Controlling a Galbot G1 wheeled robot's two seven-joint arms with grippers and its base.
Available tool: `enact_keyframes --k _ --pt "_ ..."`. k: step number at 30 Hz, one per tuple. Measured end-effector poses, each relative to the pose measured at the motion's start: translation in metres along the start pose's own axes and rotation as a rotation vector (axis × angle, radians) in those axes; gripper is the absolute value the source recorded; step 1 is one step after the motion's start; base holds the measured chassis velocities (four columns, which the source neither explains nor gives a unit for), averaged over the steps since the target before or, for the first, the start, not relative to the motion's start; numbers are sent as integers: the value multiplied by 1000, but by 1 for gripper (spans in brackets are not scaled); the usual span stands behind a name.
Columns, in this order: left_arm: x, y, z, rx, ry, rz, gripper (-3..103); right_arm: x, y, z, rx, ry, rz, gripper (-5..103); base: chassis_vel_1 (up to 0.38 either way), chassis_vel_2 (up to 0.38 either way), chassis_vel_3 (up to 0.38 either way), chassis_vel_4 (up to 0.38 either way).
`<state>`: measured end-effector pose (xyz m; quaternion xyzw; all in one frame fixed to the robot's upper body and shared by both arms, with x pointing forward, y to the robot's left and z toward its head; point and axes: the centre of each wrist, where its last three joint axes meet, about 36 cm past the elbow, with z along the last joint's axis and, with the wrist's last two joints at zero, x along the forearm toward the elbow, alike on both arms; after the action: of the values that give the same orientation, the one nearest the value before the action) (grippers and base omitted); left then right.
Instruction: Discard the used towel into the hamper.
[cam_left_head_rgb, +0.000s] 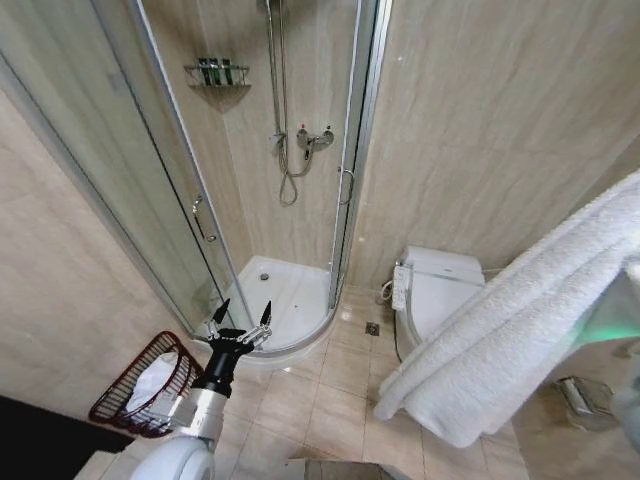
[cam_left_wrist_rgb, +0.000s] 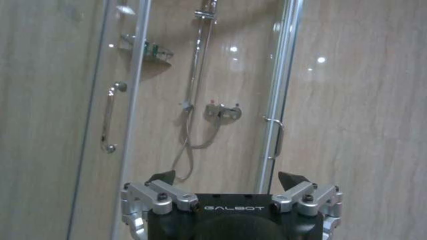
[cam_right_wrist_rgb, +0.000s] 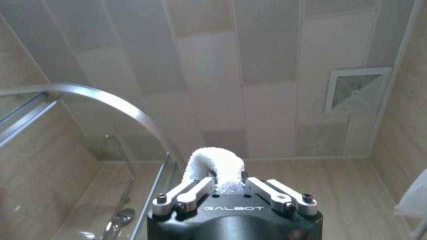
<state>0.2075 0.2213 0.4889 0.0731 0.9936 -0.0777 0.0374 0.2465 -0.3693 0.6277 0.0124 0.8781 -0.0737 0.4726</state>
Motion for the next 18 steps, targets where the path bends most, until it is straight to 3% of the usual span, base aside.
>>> enact_keyframes --k 18 --pt "0 0 0 0 0 0 100 -3 9 7 -46 2 -7 8 80 75 74 79"
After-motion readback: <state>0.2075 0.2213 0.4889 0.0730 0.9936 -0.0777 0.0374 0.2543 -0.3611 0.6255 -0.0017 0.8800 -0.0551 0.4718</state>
